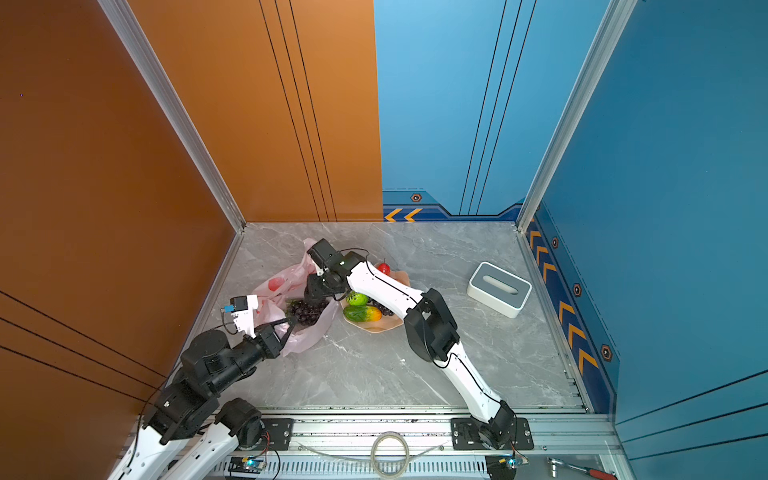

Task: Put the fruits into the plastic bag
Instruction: 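Carry the avocado toward the left gripper and lower it into the bag, then open the right gripper inside the bag to release the avocado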

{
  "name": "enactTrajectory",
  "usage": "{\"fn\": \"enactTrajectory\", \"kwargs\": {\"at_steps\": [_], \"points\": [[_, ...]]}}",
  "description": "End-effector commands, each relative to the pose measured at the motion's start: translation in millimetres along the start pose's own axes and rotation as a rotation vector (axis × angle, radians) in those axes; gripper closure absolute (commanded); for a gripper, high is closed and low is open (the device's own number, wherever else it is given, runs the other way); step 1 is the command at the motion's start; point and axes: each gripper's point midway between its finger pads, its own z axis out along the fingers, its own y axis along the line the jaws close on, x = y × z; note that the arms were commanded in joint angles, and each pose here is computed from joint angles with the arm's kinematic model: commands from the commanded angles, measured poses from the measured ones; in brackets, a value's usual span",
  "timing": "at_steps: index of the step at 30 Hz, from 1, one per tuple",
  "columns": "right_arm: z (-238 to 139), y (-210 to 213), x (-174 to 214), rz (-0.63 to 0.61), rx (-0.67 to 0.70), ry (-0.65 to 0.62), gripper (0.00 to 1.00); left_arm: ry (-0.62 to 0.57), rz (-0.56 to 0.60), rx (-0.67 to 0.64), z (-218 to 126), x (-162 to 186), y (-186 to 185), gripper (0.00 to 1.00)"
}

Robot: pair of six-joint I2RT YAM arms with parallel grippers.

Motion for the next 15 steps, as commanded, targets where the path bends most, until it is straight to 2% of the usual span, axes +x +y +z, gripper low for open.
{"fn": "enactTrajectory", "kwargs": {"at_steps": [1, 9, 15], "points": [[2.1, -9.6, -19.4, 0.043, 0.054, -0.07, 0.54, -0.015, 0.028, 0.019, -0.1, -4.8, -5.8, 1.0], [18.2, -21.1, -24.7, 0.073, 0.076, -0.078, 0.53, -0.026, 0.013, -0.049, 3.5, -5.1, 9.8, 1.0], [26.0, -34.2, -12.2, 0.037, 0.14, -0.042, 0.51, -0.021, -0.013, -0.089, 7.8, -1.2, 22.7, 1.0]]}}
